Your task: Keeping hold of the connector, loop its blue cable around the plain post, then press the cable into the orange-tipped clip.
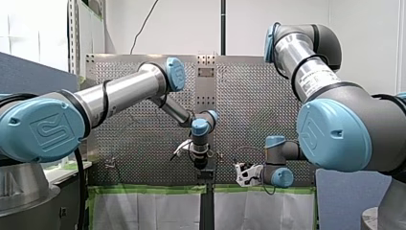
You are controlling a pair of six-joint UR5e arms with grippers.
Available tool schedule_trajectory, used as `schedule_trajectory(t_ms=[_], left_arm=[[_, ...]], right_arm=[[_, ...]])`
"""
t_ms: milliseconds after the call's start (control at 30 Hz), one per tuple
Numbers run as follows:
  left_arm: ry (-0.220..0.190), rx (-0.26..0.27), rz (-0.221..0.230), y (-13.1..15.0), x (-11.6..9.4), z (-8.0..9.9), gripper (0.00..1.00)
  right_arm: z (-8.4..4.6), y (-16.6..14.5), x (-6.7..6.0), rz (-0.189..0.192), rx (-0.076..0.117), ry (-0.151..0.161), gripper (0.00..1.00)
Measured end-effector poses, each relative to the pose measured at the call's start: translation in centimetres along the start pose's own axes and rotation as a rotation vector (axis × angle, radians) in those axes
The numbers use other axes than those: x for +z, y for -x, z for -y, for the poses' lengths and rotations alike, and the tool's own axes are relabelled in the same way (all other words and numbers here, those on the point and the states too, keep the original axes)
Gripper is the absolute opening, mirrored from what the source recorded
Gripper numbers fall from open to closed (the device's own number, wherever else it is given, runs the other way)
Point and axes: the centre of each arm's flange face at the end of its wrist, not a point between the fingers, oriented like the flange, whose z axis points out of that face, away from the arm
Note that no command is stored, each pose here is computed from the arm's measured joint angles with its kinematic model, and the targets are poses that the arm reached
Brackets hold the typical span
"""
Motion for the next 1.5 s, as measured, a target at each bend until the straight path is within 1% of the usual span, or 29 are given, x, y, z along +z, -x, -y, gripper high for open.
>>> schedule_trajectory(t_ms=[133,233,300,433,533,633,933,1300,1333,1367,1400,1433,1467,1500], left_arm=[[-0.01,-0.016,0.012,-0.7,1.7,0.6,1.0],[-0.009,-0.021,0.011,-1.5,2.9,0.8,1.0],[-0.008,-0.022,0.002,-2.3,3.8,0.7,1.0],[-0.004,-0.024,-0.029,-4.9,6.0,0.7,1.0],[0.0,-0.025,-0.053,-6.4,6.8,0.4,1.0],[0.002,-0.025,-0.068,-7.2,7.1,0.3,1.0],[-0.002,-0.027,-0.073,-7.6,7.3,0.2,1.0],[-0.002,-0.039,-0.044,-6.7,7.4,0.1,1.0],[-0.002,-0.039,-0.042,-6.8,7.4,0.1,0.96],[-0.002,-0.039,-0.04,-6.8,7.5,0.1,0.85],[-0.001,-0.039,-0.038,-6.9,7.5,0.1,0.85],[-0.001,-0.04,-0.035,-6.9,7.6,0.1,0.68],[0.0,-0.04,-0.033,-7.0,7.6,0.1,0.6],[0.0,-0.039,-0.032,-7.0,7.6,0.2,0.6]], right_arm=[[0.0,0.0,0.0,0.0,0.0,-0.001,0.0],[0.0,0.0,0.0,-0.001,0.0,-0.001,0.0],[0.0,0.0,0.0,-0.001,-0.001,0.0,0.0],[0.0,0.0,0.0,-0.003,-0.001,0.0,0.0],[0.0,0.0,0.0,-0.004,-0.002,0.0,0.0],[0.0,-0.1,0.1,-0.005,-0.002,0.0,0.0],[0.0,-0.1,0.1,-0.005,-0.002,0.0,0.0],[0.0,-0.1,0.1,-0.006,-0.001,0.001,0.0],[0.0,-0.1,0.1,-0.006,0.0,0.001,0.0],[0.0,-0.1,0.1,-0.006,0.0,0.001,0.0],[0.0,-0.1,0.1,-0.006,0.001,0.001,0.0],[-0.1,-0.1,0.1,-0.006,0.001,0.002,0.0],[-0.1,-0.1,0.1,-0.006,0.001,0.002,0.0],[-0.1,-0.1,0.1,-0.006,0.002,0.002,0.0]])
